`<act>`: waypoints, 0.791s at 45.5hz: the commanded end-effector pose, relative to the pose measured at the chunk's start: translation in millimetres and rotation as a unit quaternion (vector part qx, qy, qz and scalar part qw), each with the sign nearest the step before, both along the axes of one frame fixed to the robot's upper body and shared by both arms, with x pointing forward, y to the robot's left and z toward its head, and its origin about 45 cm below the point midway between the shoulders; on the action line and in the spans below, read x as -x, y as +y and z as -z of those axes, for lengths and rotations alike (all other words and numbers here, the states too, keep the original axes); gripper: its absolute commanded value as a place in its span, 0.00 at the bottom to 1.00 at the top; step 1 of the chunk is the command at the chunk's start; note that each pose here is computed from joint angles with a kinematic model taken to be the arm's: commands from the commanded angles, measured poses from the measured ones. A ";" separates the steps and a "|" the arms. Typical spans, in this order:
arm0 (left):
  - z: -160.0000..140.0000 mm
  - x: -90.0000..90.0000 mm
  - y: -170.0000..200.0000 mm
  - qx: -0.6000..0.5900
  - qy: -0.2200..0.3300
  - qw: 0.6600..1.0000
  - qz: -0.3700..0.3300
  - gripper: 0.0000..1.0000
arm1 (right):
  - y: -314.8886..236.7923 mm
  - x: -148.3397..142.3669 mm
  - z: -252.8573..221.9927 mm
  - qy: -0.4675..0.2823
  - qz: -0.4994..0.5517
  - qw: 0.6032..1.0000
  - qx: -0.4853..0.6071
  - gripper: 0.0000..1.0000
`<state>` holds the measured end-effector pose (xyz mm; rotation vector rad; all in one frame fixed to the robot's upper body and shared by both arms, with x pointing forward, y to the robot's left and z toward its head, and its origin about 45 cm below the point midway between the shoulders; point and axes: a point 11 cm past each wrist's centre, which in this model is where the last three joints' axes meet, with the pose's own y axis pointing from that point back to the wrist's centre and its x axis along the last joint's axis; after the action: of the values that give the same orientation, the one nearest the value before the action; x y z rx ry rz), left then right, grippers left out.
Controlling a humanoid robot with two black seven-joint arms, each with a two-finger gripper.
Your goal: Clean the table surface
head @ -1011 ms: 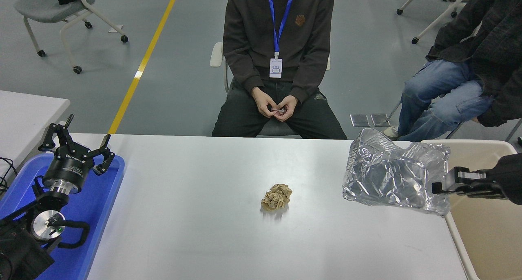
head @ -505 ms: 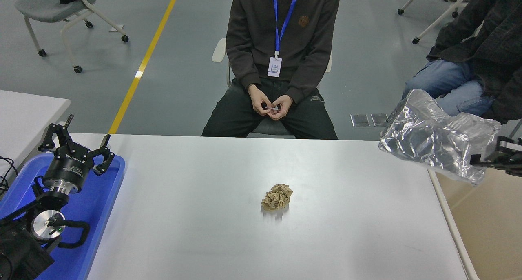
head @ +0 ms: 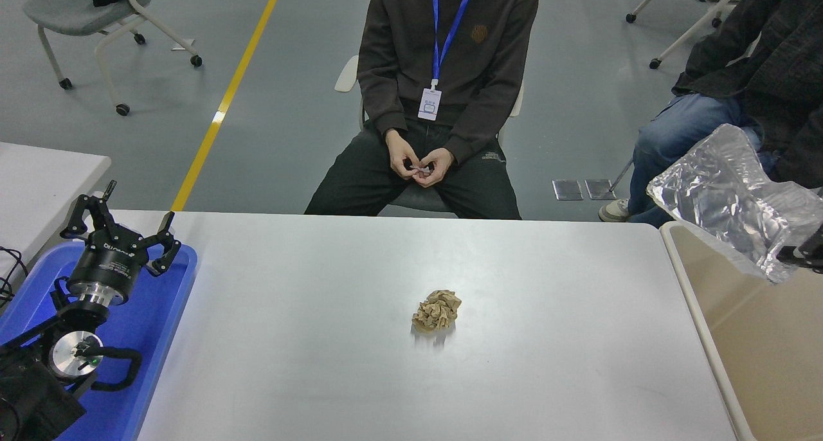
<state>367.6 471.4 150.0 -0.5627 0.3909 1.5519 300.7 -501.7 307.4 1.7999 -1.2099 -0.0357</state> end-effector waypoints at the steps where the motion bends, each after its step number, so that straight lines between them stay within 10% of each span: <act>1: 0.0 -0.1 -0.3 0.000 0.000 1.000 0.001 1.00 | -24.3 7.2 14.4 -0.004 0.074 0.997 -0.008 0.00; 36: 0.0 0.1 0.2 0.000 0.000 1.000 0.000 1.00 | -81.4 5.4 124.2 0.059 0.196 0.978 0.034 0.00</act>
<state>367.6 471.4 150.0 -0.5629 0.3909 1.5519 292.8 -580.8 223.8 1.5011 -1.4204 -0.2522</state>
